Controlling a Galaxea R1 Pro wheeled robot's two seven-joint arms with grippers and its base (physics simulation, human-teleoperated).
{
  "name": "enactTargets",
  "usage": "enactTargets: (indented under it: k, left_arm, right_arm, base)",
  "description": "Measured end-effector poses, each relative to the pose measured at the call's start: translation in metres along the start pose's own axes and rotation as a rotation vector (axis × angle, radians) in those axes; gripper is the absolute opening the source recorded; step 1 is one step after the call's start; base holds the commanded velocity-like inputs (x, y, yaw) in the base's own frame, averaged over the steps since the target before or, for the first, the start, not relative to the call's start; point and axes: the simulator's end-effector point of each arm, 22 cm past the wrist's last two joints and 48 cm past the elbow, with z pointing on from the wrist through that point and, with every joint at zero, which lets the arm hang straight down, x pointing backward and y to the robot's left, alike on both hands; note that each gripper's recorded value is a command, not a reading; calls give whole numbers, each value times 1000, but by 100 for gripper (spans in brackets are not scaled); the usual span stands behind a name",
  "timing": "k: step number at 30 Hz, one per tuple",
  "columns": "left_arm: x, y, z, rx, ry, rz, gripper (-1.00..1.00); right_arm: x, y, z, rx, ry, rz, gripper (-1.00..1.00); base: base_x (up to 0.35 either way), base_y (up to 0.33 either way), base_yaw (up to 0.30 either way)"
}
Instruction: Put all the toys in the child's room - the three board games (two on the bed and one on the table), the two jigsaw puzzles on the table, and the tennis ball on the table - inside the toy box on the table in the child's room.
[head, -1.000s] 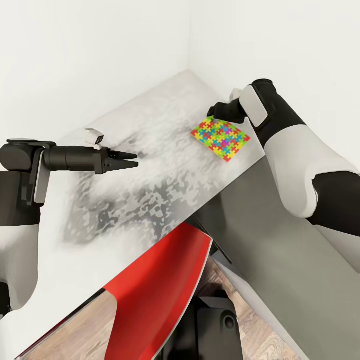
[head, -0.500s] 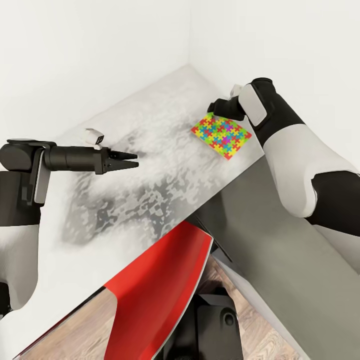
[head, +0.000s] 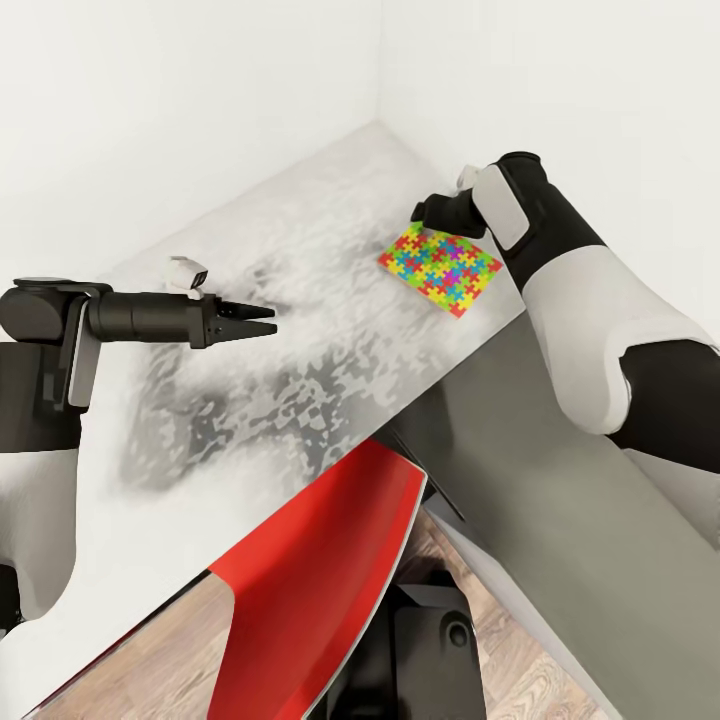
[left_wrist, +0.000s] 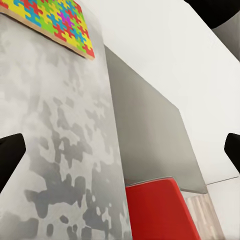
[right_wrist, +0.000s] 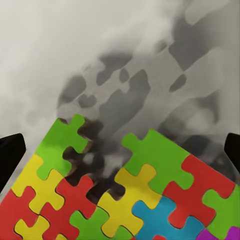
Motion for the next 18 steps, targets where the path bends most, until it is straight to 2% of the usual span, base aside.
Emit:
enactTargets:
  k: [18]
  left_arm:
    - [0,0,0,2,-1,-1,100]
  right_arm:
    - [1,3,0,-3,1,-2,100]
  base:
    - [-21,0,0]
